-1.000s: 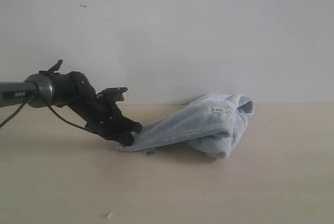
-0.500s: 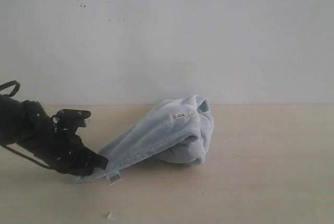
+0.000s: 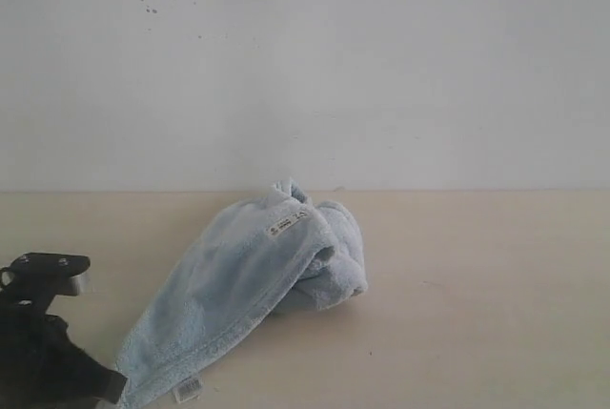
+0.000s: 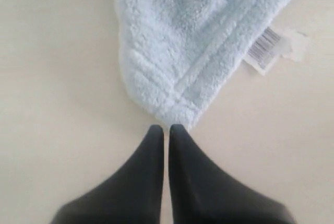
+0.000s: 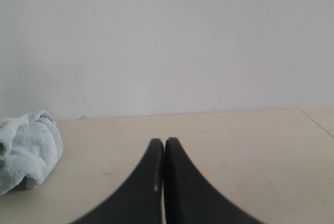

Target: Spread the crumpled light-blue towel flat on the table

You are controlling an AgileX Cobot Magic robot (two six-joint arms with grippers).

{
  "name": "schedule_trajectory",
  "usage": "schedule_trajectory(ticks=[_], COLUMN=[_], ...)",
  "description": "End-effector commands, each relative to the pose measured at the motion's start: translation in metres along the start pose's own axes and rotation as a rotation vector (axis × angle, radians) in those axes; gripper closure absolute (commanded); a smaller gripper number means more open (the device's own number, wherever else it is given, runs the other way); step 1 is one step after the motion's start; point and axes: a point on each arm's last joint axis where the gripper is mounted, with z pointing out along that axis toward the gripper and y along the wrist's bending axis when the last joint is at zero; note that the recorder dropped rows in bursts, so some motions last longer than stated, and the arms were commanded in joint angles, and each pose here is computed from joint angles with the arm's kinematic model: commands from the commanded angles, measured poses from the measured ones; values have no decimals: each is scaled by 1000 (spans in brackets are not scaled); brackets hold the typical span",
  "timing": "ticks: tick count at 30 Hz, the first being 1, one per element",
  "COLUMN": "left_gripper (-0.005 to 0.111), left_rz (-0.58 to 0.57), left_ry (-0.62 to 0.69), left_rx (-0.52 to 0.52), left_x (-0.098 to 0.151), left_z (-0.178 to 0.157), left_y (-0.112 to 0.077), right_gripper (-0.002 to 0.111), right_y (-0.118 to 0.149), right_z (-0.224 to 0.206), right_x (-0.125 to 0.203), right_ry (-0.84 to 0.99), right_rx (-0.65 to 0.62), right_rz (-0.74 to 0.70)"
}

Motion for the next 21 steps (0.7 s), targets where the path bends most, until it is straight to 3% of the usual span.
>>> schedule_trajectory(ticks=[1,11,21], left_gripper=[103,103,103], left_rz=[-20,4,133], left_ry=[-61,-278,-277], left_rx=[10,22,169], left_x=[19,22,21], left_z=[-29,-85,-75], left_y=[-5,-16,-45], right_gripper=[108,108,108], right_y=[0,0,0], right_z=[0,0,0], right_x=[-3,-3,-3], right_ry=[-33,-33,-33], right_rx=[-4,-4,-4], right_rz=[-2,-2,-2])
